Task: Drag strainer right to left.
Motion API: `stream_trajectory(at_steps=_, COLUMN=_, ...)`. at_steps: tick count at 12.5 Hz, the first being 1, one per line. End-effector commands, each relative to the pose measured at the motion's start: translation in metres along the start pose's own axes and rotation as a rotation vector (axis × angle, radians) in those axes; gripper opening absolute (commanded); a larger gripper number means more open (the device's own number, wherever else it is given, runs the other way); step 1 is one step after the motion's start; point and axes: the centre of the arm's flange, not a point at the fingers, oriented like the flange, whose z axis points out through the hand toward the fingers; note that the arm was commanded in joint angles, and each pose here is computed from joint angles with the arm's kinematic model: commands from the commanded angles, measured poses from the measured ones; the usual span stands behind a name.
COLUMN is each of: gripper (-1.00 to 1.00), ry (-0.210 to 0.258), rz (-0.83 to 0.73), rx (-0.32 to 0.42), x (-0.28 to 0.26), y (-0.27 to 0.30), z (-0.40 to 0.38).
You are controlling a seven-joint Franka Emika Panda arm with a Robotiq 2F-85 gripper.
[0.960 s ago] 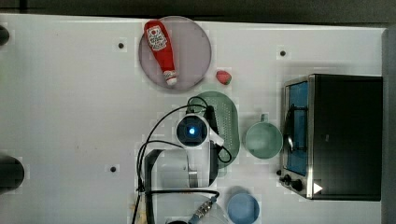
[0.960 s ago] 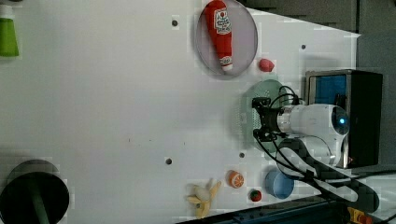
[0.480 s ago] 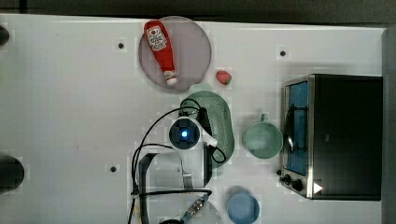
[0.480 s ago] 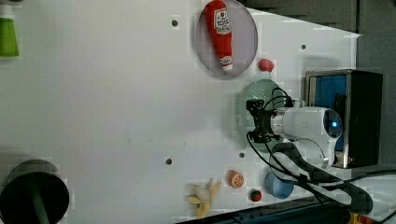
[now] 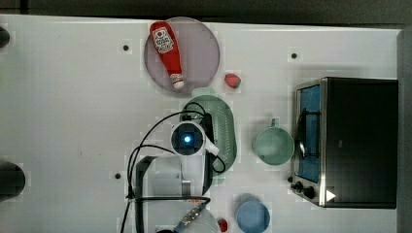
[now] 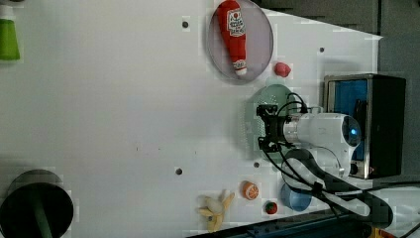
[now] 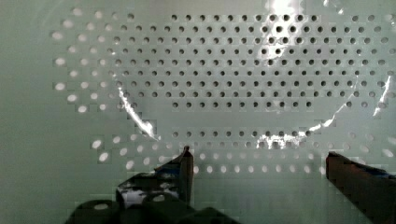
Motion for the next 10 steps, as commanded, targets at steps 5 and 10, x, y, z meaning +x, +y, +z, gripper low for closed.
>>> stream_trajectory(at_steps=5, gripper=1.0, ry=-0.031, rz=0.115, rx=-0.058, x=-0.102, y=-0.02, z=0.0)
stream_trajectory(at_steps=10, gripper=1.0, ry=-0.035, rz=0.143, rx=-0.058, x=-0.163, y=-0.031, z=0.004)
